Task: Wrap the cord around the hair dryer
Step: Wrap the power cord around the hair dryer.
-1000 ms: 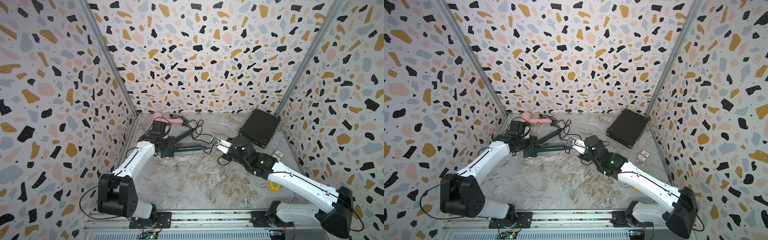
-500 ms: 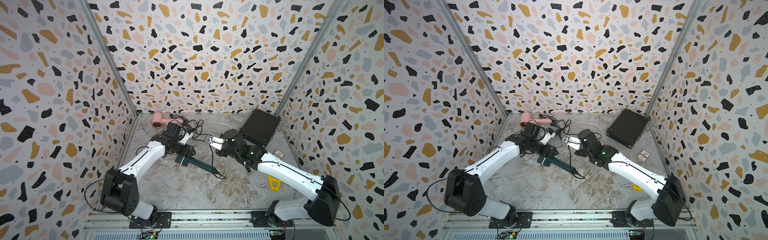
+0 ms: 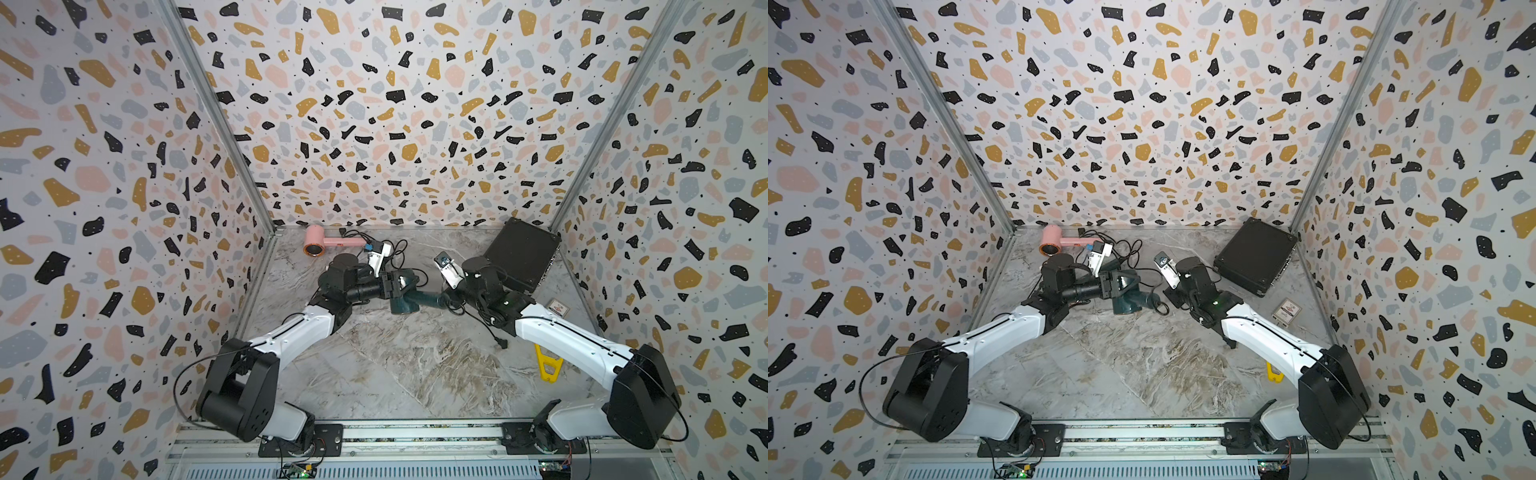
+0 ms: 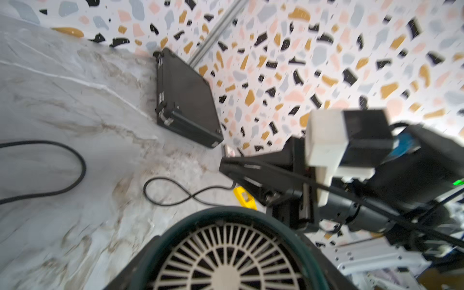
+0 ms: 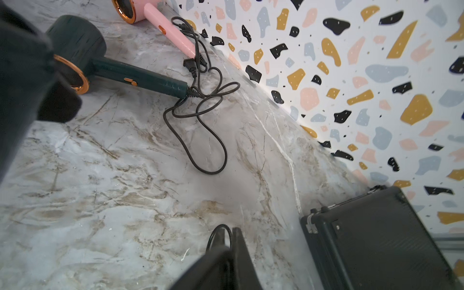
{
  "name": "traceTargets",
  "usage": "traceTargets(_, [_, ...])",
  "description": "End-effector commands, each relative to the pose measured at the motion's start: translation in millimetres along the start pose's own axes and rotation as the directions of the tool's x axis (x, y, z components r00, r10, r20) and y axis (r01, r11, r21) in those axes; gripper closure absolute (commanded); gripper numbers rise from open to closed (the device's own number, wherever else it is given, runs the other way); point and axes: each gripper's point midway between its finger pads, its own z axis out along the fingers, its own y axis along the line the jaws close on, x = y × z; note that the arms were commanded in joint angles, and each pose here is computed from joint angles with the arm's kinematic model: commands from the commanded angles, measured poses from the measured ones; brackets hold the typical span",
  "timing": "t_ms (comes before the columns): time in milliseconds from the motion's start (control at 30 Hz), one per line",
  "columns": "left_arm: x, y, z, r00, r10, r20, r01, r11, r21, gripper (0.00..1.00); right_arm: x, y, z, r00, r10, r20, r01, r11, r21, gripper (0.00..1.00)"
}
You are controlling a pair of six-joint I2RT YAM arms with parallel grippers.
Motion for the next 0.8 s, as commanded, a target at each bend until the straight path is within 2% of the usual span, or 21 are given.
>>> traceTargets(0, [-51, -42, -8, 0.974, -0.058, 0.221, 0.007, 0.975, 0.221, 1.0, -3, -4, -4, 0.989, 0.142, 0.043, -0.142, 0.99, -0.001, 1.0])
traceTargets(100, [-66, -20, -12, 0.938, -0.153, 0.31, 0.084, 0.971, 0.224, 1.0, 16, 4, 0, 0.983, 0.185, 0.013, -0.185, 0.983, -0.018, 1.0])
traceTargets(200, [-74, 16, -19, 0.901, -0.208, 0.381, 0.167, 0.976, 0.136, 1.0, 38, 13, 3, 0.977, 0.212, -0.024, -0.213, 0.977, -0.031, 1.0])
traceTargets(333, [-75, 59, -32, 0.884, -0.184, 0.43, 0.233, 0.97, -0.065, 1.0, 64, 20, 0, 0.981, 0.175, -0.088, -0.176, 0.984, -0.008, 1.0])
traceTargets(533, [-83, 96, -47, 0.898, -0.095, 0.429, 0.252, 0.911, -0.326, 1.0, 91, 24, -3, 0.979, 0.093, -0.183, -0.087, 0.995, 0.042, 1.0])
traceTargets(633, [-76, 110, -62, 0.944, 0.006, 0.33, 0.178, 0.832, -0.525, 1.0, 102, 5, -10, 0.965, 0.068, -0.253, -0.034, 0.99, 0.135, 1.0])
traceTargets(700, [-70, 115, -85, 0.97, 0.091, 0.223, 0.087, 0.731, -0.677, 1.0, 102, -20, -19, 0.955, 0.082, -0.287, -0.018, 0.976, 0.218, 1.0])
traceTargets(767, [-68, 116, -116, 0.98, 0.145, 0.14, 0.021, 0.619, -0.785, 1.0, 105, -47, -27, 0.94, 0.151, -0.307, -0.062, 0.957, 0.282, 1.0])
